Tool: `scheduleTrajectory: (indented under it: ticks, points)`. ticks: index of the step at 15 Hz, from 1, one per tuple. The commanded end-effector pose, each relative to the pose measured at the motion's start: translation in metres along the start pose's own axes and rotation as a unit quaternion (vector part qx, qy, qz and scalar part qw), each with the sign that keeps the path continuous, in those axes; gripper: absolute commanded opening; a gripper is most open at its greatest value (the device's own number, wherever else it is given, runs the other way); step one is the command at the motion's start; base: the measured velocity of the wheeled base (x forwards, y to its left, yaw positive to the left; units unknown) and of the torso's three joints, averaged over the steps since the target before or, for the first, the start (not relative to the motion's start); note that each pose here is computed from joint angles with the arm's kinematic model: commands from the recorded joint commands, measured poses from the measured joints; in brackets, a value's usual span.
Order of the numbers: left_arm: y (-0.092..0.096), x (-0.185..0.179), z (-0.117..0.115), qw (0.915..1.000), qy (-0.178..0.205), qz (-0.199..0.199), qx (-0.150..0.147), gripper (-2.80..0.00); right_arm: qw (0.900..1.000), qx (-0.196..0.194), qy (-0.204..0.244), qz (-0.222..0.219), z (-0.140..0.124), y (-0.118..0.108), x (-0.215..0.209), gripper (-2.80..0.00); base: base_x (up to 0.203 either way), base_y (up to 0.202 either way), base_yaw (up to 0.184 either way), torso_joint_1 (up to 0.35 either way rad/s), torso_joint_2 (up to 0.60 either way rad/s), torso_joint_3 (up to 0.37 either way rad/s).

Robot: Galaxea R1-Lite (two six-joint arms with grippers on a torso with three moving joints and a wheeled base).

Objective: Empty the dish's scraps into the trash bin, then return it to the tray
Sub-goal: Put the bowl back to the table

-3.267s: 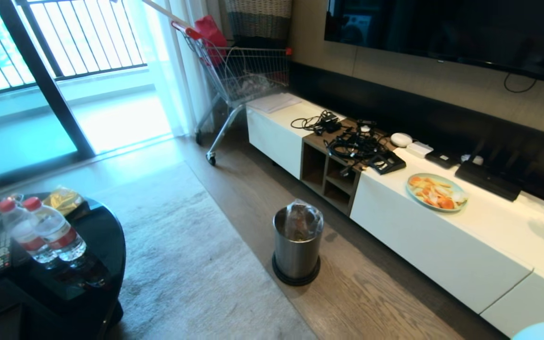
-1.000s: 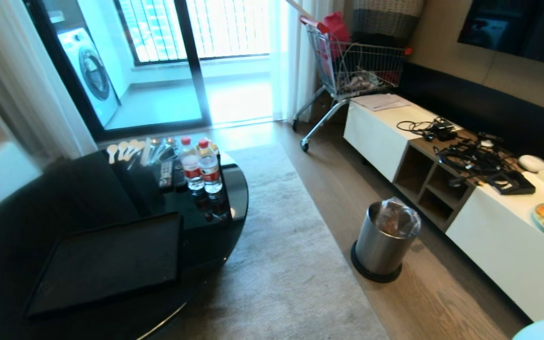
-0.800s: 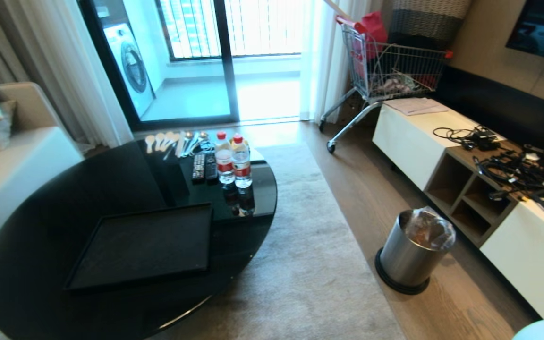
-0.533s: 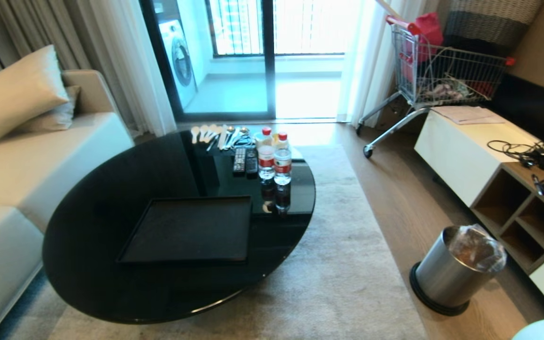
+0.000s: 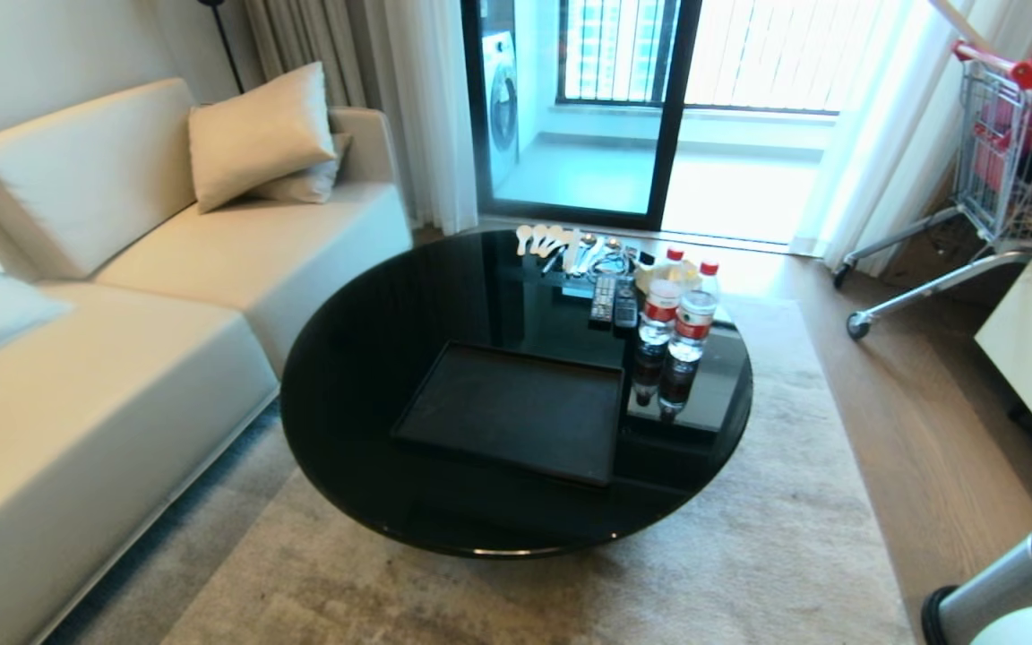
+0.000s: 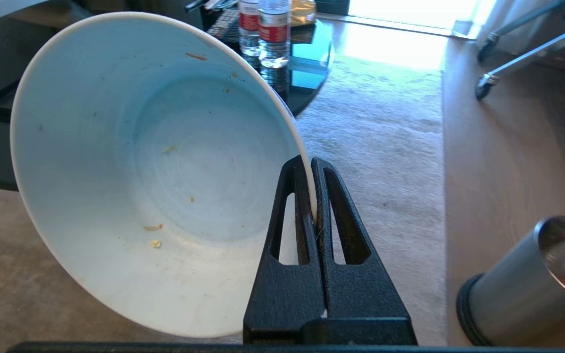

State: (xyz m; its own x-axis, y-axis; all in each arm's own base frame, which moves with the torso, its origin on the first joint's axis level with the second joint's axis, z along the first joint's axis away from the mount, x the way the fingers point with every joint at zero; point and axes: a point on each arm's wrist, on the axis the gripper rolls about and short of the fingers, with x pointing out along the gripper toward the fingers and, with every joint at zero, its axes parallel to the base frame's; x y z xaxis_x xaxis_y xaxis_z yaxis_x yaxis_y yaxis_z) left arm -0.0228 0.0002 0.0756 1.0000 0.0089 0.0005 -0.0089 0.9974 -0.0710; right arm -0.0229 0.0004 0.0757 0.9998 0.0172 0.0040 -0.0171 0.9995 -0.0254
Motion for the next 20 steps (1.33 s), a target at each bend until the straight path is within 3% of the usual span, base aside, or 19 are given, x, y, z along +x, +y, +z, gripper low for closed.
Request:
scheduleTrajectory:
  ticks: [1, 9, 20]
  points:
    - [0.0, 0.0, 0.0, 1.0, -0.001, 0.0, -0.001, -2.8, 1.0, 0.0, 0.0, 0.0, 0.0001, 0.0, 0.0001, -2.8, 0.0, -0.005, 0.118, 0.0, 0.01, 0.005]
    - [0.0, 0.0, 0.0, 1.0, -0.001, 0.0, -0.001, -2.8, 1.0, 0.001, 0.0, 0.001, 0.0002, 0.0, 0.0001, -2.8, 0.011, -0.001, 0.009, 0.0, 0.0, 0.001]
    - [0.0, 0.0, 0.0001, 1.0, -0.001, 0.001, -0.001, -2.8, 1.0, 0.0, 0.0, 0.0, 0.0001, 0.0, 0.0001, -2.8, 0.162, 0.0, 0.001, 0.004, 0.0, 0.001]
